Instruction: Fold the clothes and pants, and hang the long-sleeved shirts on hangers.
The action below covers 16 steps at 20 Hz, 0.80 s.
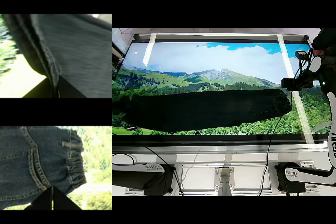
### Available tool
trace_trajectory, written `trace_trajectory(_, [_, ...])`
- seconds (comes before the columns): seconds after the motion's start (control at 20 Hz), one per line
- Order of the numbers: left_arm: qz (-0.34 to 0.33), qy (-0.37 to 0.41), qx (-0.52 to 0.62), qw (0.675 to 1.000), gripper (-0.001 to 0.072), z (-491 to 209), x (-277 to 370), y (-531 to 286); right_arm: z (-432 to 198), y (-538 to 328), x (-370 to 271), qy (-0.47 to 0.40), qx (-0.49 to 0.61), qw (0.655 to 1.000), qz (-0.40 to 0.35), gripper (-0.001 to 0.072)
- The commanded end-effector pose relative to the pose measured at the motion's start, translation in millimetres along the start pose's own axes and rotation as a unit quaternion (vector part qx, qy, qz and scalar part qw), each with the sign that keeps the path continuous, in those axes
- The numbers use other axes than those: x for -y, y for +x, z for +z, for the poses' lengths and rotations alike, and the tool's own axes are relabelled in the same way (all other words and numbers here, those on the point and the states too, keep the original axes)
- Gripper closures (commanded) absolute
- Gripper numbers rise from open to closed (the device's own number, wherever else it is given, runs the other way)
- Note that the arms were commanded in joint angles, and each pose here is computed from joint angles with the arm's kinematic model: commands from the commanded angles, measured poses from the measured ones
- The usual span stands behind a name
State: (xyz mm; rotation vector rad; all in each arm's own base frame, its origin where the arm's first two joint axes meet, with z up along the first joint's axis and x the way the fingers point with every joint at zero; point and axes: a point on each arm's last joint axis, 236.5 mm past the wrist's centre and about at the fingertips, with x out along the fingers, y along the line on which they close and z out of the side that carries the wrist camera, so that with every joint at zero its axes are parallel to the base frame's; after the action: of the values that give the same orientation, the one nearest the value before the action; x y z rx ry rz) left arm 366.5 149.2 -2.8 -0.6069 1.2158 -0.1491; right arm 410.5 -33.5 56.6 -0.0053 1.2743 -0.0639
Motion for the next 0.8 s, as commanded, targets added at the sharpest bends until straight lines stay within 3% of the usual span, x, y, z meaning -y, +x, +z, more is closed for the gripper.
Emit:
trace_trajectory(0.0, [-0.001,0.051,-0.032,0.998,0.0686,-4.0,80.8,-9.1,11.1,0.5,0.2,-0.011,0.023,1.000,-0.001,0.0680])
trace_trajectory(0.4, [-0.030,0.175,-0.175,0.968,0.0685,-107.8,277.0,68.0,26.5,7.9,0.2,-0.013,0.049,0.999,-0.002,0.0680])
trace_trajectory(0.75, [-0.042,0.239,-0.246,0.938,0.0673,-203.6,358.6,135.0,10.2,28.7,-4.0,-0.012,0.021,1.000,0.006,0.0680])
